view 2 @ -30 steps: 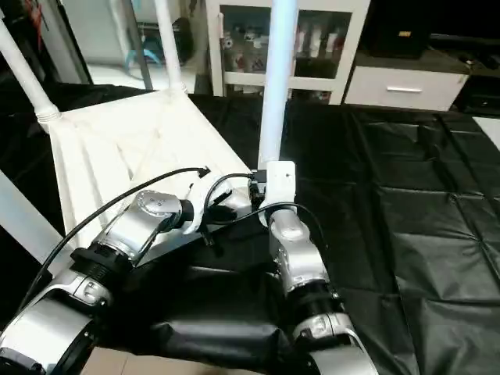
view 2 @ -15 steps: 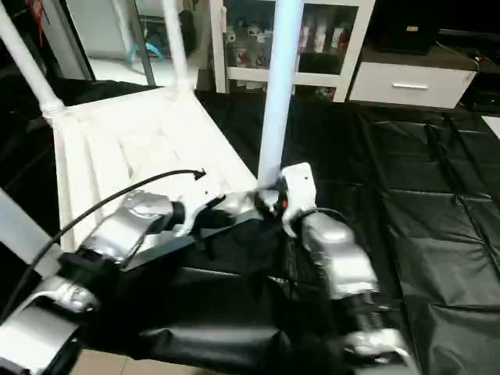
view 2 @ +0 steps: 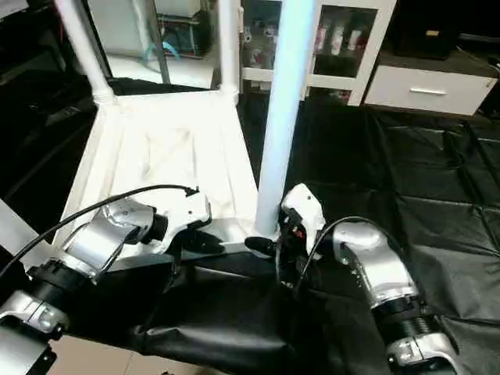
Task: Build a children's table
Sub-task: Rotate leg to tighten
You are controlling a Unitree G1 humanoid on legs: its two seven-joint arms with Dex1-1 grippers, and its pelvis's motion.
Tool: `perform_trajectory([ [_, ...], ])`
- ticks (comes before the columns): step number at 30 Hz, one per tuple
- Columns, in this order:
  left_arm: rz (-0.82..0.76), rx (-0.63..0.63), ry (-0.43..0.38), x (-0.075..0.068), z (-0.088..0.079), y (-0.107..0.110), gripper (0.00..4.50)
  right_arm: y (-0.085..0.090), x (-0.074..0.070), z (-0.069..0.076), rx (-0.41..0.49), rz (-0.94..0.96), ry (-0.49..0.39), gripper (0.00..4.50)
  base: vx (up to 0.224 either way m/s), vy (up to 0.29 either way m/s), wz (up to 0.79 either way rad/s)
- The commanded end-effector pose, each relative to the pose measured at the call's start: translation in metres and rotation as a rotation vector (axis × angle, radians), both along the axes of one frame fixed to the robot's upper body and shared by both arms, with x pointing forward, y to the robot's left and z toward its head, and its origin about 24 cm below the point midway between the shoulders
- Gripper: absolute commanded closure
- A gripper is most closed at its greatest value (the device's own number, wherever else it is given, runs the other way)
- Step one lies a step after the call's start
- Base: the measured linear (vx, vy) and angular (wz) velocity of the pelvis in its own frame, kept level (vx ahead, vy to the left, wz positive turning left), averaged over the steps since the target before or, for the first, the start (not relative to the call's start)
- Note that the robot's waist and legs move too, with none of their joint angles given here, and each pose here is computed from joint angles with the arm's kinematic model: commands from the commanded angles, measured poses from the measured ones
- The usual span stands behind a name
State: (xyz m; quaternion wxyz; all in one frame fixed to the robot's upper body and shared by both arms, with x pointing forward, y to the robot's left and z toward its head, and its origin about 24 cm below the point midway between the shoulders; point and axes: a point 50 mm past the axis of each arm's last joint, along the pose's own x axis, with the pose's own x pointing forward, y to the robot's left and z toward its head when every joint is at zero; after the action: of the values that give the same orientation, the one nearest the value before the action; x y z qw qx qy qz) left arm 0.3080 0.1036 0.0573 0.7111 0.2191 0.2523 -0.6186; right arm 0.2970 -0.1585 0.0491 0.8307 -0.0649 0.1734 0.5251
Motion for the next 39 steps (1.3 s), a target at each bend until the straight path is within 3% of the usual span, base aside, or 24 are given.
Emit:
perform_trajectory([
  [1,-0.061,0.069,0.125,-0.017,-0.026,-0.003,4.5,-0.001,0.002,0.001,-0.007,0.022,-0.003,0.73,0.0,0.0,0.0],
  [15,-0.053,0.083,0.117,-0.016,-0.023,0.0,4.5,-0.002,0.001,-0.003,0.013,0.047,0.017,1.72,0.0,0.0,0.0],
  [25,-0.058,0.076,0.133,-0.019,-0.024,0.001,4.5,-0.002,-0.002,-0.008,-0.004,0.094,0.053,1.8,0.0,0.0,0.0],
  [28,-0.021,0.064,0.123,-0.017,-0.024,0.001,4.5,0.0,0.001,-0.012,-0.001,0.039,0.046,1.8,0.0,0.0,0.0],
  [32,0.095,0.046,0.084,-0.005,-0.023,-0.001,4.5,0.006,0.012,-0.023,0.004,-0.199,0.035,1.81,0.0,0.0,0.0],
  [35,0.251,0.029,0.029,0.012,-0.021,-0.008,4.5,0.018,0.017,-0.037,0.004,-0.462,0.057,1.81,0.0,0.0,0.0],
  [39,0.302,0.029,0.0,0.019,-0.02,-0.013,4.5,0.025,0.019,-0.041,0.006,-0.593,0.065,1.81,0.0,0.0,0.0],
])
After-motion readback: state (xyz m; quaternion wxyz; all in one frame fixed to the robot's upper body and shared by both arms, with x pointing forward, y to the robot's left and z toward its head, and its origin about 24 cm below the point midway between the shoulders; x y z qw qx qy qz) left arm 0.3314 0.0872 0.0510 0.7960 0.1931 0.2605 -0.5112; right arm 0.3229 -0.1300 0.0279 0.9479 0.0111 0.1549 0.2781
